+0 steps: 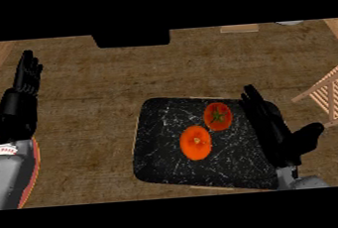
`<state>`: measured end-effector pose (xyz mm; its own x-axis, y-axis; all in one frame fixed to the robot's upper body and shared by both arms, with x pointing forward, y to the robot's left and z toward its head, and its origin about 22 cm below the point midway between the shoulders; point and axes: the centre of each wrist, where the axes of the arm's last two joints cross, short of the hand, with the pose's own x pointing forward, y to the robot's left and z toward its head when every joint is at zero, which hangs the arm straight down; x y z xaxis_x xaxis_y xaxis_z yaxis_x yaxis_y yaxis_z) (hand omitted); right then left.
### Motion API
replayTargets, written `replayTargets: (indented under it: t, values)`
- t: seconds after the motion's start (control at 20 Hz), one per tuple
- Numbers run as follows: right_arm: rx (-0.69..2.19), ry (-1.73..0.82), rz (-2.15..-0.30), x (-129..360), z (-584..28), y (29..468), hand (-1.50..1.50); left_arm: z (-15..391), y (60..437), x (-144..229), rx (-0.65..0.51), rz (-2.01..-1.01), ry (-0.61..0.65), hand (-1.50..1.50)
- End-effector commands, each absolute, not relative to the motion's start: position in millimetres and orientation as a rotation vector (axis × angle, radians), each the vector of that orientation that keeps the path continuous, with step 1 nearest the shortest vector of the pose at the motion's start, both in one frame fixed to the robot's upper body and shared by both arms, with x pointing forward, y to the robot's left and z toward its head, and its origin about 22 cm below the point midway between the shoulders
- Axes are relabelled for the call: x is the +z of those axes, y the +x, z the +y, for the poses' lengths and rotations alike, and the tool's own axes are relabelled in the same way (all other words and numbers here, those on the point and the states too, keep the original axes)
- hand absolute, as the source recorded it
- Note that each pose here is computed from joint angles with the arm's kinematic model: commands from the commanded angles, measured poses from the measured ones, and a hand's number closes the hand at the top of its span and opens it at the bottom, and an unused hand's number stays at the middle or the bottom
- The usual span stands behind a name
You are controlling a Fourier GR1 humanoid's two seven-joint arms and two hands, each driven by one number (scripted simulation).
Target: Pick the squash from the tray and place it in the tiered shelf
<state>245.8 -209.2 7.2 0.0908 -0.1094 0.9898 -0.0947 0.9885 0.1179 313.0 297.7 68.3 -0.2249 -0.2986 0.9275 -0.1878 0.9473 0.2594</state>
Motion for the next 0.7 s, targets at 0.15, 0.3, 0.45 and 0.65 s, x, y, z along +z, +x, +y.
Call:
replayTargets:
  t: [0.15, 0.3, 0.45, 0.65]
  values:
    - [0.552, 0.565, -1.639, 81.2, -130.0, 270.9, 1.50, 276.6, 306.4, 54.1, -0.059, -1.740, 0.277, 0.00]
    - [0.722, 0.202, -1.788, 114.0, -137.2, 298.8, 1.50, 268.3, 297.7, 41.1, -0.030, -1.621, 0.206, 0.00]
    - [0.619, 0.766, -1.530, 94.6, -112.6, 313.9, -1.50, 263.4, 282.9, 41.9, -0.002, -1.628, 0.206, 0.00]
    - [0.740, 0.920, -1.586, 130.0, -136.4, 345.7, -1.50, 257.9, 273.4, 52.4, 0.005, -1.619, 0.218, 0.00]
